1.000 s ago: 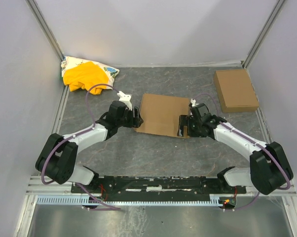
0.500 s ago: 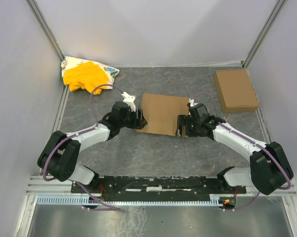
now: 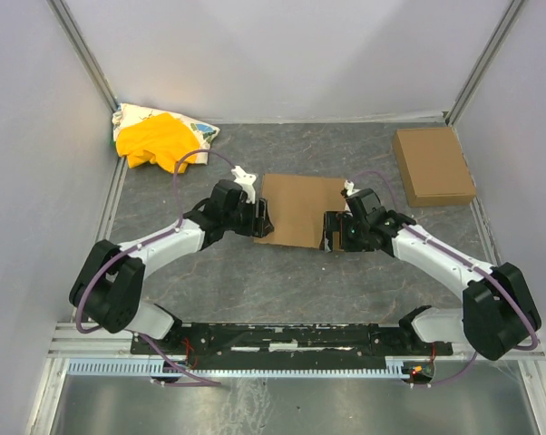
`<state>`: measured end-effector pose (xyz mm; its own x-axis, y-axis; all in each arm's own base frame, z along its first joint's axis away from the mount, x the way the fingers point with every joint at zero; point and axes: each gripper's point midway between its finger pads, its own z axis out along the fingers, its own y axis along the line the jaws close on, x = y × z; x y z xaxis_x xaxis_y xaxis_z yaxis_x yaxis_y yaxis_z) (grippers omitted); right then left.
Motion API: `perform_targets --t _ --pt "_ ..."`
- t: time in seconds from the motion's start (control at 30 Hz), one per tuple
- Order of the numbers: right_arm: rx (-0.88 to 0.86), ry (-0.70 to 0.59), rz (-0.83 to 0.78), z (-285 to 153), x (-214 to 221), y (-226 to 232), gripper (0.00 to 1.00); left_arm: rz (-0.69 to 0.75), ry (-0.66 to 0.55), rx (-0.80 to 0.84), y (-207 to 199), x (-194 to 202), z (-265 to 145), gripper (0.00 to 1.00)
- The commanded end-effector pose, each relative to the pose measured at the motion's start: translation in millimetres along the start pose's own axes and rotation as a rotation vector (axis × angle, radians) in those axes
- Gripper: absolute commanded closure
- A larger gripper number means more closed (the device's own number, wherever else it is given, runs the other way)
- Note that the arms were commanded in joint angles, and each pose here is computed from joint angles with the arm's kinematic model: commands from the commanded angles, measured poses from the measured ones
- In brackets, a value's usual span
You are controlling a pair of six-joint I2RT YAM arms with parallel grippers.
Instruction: Fold the paper box
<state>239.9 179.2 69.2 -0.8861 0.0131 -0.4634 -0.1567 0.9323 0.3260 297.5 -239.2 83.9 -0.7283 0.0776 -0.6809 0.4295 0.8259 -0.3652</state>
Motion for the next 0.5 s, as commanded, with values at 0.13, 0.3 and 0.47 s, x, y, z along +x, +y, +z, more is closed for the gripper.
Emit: perform_targets --t 0.13,0.3,0.47 --pt "-0.033 -0.018 -0.009 -11.0 -17.5 16.2 0.01 0.057 0.076 0.053 -15.8 -3.7 -3.4 0.32" --pt "-0.03 -0.007 -0.004 -10.4 -17.1 16.6 0.01 0.06 0.096 0.052 -16.5 -3.7 -4.6 0.33" --pt "-0.035 0.009 0.002 -10.0 -15.1 17.8 0.02 0.061 0.096 0.043 -15.5 -4.4 -6.2 0.33"
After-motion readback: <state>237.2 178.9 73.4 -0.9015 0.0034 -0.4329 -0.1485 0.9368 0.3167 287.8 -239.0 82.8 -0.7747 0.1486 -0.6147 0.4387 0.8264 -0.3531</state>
